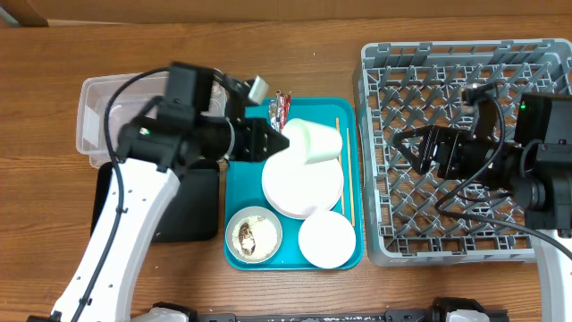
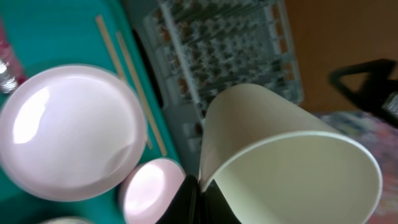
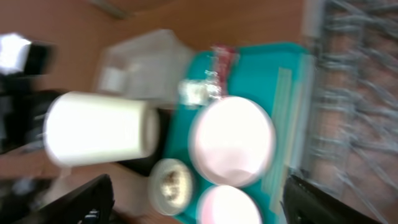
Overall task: Sort waste into correct bins and load items into the dishwasher
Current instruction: 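Carry the white cup with the right gripper into the dish rack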
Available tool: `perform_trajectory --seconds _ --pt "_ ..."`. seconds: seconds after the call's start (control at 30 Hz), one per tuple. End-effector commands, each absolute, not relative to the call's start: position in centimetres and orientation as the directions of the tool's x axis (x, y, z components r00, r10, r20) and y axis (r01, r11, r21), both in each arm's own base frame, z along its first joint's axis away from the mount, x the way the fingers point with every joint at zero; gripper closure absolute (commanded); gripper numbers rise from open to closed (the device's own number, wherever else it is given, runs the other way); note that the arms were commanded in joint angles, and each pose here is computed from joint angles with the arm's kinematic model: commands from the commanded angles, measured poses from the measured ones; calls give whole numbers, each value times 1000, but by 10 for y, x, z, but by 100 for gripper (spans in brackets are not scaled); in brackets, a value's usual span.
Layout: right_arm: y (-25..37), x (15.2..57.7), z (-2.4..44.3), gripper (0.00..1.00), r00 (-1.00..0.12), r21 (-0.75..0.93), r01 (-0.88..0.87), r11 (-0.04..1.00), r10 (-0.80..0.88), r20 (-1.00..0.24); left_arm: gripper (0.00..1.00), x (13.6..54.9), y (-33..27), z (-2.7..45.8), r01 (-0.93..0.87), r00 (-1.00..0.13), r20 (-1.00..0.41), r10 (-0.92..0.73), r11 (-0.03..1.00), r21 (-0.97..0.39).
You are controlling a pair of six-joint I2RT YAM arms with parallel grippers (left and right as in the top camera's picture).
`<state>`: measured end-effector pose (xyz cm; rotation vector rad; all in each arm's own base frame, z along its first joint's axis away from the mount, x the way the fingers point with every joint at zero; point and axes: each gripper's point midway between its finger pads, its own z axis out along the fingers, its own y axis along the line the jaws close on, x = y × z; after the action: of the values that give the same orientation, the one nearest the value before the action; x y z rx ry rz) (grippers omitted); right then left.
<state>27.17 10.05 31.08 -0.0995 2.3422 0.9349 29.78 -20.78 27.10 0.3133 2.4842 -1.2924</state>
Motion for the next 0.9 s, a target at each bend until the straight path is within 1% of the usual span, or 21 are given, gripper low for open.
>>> perform_trajectory --seconds 0.0,0.03,0.1,0.2,0.33,0.37,0.43,0.5,0.67,0.73,0.77,0.8,0.83,0.87 --pt "137 249 364 14 -722 645 -574 504 60 -689 96 273 -225 321 429 -903 -412 124 196 -882" --pt "142 246 372 14 -704 643 -611 463 53 -708 96 271 -227 329 446 -893 -430 133 135 -885" --pt "152 240 382 14 -678 634 -666 393 35 -734 96 270 -229 338 462 -882 -450 143 67 -884" --pt "168 228 395 13 -634 605 -739 296 -3 -773 96 270 -230 344 463 -879 -454 147 30 -886" --pt "187 219 402 7 -577 554 -801 228 -48 -815 96 266 -230 353 487 -860 -486 158 -29 -873" --pt "194 217 404 2 -561 538 -816 211 -62 -826 96 264 -230 356 492 -855 -492 162 -47 -869" --pt "199 221 402 1 -568 542 -809 226 -66 -820 96 262 -230 358 491 -853 -495 167 -67 -869" --pt "202 233 396 1 -596 560 -780 279 -58 -801 96 258 -229 362 488 -849 -498 175 -98 -867" --pt "212 228 399 2 -581 555 -803 217 -77 -810 96 258 -229 362 493 -846 -503 175 -100 -864" --pt "214 227 401 3 -570 546 -812 207 -80 -818 96 256 -231 362 492 -845 -503 182 -104 -864" --pt "215 227 401 7 -566 542 -815 203 -82 -821 96 255 -233 362 492 -843 -504 187 -107 -864" --pt "216 225 402 15 -561 538 -819 198 -84 -823 96 254 -234 362 493 -842 -505 191 -108 -863" --pt "218 223 403 20 -557 535 -824 186 -87 -826 96 253 -236 361 495 -841 -505 194 -104 -863" --pt "220 220 404 22 -553 534 -829 167 -92 -828 96 253 -237 360 497 -840 -506 194 -98 -862"
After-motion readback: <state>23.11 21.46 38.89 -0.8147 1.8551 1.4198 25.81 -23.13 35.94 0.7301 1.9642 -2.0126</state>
